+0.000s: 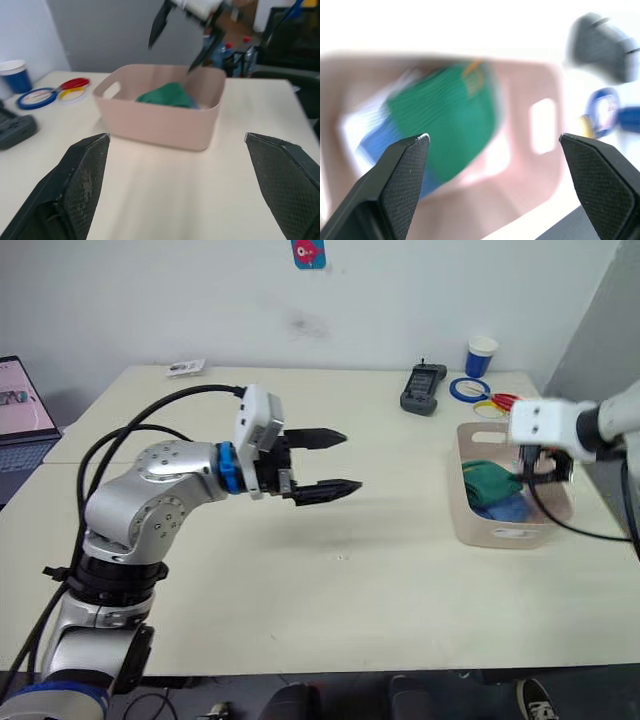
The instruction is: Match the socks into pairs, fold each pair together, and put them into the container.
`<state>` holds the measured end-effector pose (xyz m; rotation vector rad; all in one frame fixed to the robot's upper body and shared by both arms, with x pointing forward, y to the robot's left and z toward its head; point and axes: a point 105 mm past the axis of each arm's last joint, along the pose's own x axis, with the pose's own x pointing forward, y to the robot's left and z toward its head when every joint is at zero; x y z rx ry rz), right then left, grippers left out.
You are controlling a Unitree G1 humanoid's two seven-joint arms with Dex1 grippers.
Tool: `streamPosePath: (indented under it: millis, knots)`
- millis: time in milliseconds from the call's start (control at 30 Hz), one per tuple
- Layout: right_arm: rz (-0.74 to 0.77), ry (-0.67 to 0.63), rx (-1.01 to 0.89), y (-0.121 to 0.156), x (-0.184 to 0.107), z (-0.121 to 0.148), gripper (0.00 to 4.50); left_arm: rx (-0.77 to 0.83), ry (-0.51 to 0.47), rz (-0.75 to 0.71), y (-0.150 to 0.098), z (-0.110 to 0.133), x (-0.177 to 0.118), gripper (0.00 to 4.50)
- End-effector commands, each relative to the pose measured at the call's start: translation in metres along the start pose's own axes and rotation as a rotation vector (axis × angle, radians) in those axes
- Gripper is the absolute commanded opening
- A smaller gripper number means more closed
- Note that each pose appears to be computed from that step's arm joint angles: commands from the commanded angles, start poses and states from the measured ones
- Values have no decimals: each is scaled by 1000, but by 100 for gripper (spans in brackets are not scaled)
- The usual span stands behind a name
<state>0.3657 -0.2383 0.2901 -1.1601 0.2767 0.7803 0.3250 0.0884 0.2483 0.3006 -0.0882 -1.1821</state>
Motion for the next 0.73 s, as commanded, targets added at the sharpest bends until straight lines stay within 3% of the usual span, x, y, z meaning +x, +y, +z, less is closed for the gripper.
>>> streamPosePath:
  millis: [33, 167, 267, 367, 500, 633, 733]
  knots:
    - [-45, -304, 140, -5, 3, 53, 447, 33, 23, 182, 23, -11, -35, 450]
    - [-110, -576, 358, 10, 28, 100, 447, 28, 97, 398, 35, -36, -63, 450]
    - [-188, -681, 507, 34, 51, 121, 447, 25, 127, 584, 40, -56, -81, 450]
    - [-283, -673, 592, 68, 79, 123, 447, 11, 117, 781, 39, -73, -96, 450]
    - [-360, -572, 715, 132, 115, 100, 447, -76, 135, 958, 15, -111, -110, 450]
    - [-390, -495, 747, 165, 133, 84, 447, -149, 150, 960, -9, -136, -104, 450]
    - [-426, -471, 772, 171, 139, 75, 447, -166, 182, 928, -21, -149, -99, 450]
